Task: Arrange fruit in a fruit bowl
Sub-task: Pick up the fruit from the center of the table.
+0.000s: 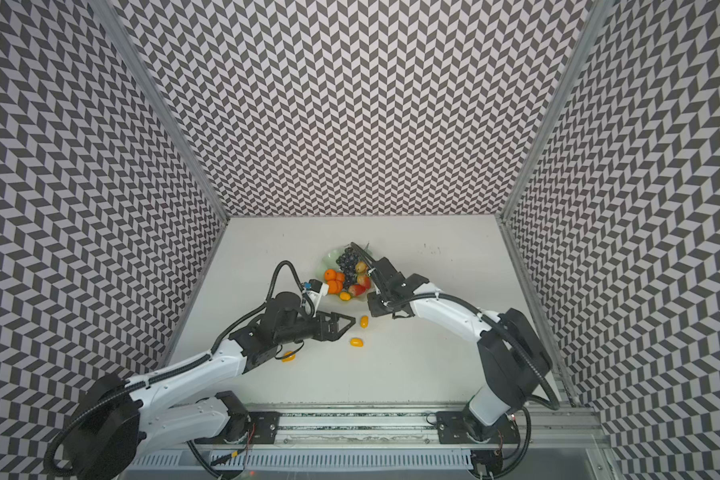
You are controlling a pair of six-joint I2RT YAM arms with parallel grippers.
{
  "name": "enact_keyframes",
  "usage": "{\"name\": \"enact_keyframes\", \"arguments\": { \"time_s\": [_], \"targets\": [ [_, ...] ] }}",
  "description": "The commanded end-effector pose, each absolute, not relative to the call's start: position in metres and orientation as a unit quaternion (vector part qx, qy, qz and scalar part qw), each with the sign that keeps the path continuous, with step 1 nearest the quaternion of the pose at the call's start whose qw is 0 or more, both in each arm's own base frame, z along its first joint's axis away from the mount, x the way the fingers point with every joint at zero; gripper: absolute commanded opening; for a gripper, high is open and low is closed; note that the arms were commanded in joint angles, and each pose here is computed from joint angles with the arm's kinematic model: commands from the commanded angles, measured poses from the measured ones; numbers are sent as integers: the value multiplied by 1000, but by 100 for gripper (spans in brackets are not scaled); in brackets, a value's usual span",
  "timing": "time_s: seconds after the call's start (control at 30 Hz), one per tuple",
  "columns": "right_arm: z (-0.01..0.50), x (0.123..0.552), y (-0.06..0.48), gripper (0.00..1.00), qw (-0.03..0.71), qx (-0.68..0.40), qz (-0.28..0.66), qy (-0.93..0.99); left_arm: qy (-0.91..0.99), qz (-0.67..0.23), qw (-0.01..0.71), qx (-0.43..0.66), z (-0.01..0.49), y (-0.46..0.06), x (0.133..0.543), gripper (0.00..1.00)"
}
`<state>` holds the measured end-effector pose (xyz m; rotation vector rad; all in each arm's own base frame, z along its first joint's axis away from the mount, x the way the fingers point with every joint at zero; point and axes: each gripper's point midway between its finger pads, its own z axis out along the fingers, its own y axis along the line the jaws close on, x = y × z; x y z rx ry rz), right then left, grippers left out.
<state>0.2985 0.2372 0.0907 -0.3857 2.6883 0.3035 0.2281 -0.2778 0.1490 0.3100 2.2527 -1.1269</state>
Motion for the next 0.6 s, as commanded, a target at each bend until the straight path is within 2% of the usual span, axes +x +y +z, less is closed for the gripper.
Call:
{"name": "enact_keyframes", "arguments": {
  "time_s": [0.0,0.57],
  "targets": [
    [90,307,229,36,221,-127,110,961,827,-441,327,123,173,-298,236,100],
    [57,324,236,40,188,-156,95,965,836,-429,319,120,162,-301,232,100]
  ]
}}
